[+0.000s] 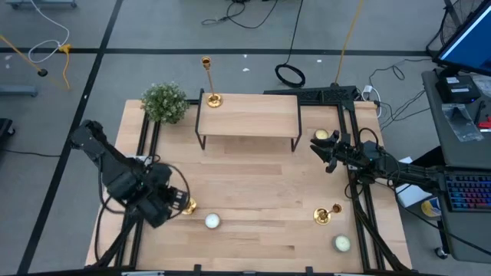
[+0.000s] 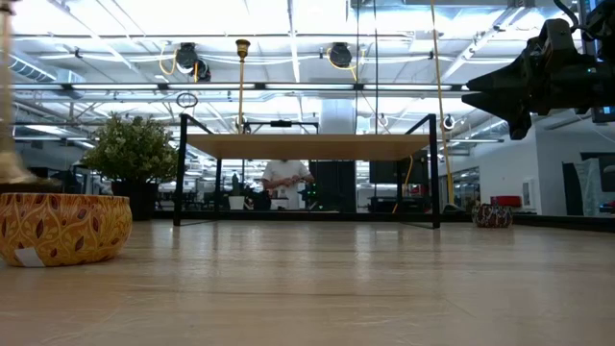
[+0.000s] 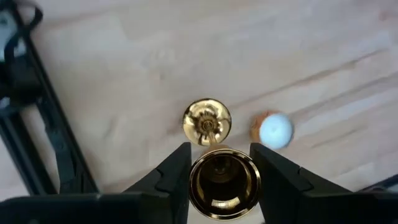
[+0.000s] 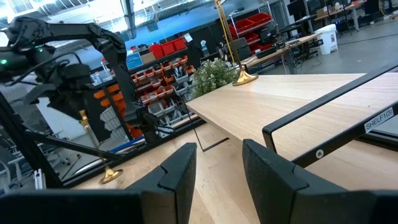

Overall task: Pick & Place candle stick holders
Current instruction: Put the left gold candle holder on the shelf

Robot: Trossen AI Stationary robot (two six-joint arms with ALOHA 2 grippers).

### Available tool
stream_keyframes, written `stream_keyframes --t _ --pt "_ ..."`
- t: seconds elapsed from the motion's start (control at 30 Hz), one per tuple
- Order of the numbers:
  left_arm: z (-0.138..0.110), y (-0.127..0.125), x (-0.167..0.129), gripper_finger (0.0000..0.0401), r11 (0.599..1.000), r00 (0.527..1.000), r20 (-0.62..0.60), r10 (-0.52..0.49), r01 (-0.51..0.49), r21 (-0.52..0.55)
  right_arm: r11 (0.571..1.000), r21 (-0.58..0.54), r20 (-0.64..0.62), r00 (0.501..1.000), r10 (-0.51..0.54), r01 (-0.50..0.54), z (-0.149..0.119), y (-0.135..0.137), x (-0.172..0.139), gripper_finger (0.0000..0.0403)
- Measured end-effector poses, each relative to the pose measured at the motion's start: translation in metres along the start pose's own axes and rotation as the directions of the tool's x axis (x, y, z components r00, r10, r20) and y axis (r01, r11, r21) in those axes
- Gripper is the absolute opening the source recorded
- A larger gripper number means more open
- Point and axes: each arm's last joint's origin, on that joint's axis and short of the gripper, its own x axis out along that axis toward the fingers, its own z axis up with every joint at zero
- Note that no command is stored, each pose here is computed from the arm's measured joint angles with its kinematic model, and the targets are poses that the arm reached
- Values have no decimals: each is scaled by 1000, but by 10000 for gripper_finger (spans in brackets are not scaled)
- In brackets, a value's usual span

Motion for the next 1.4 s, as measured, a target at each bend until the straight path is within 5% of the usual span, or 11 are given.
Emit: stream_keyframes --t 0.4,0.73,1.07,1.4 --pt "67 -11 -31 147 988 980 145 -134 121 96 1000 0 0 1000 0 0 0 0 0 126" --pt "128 -14 -71 152 953 913 298 -277 220 210 1000 0 0 1000 0 0 0 0 0 126" --pt "190 -18 -96 141 939 856 428 -290 169 300 1000 0 -1 1000 0 0 0 0 0 126" --pt "251 -27 -86 140 941 873 430 -228 84 328 1000 0 -1 1000 0 0 0 0 0 126"
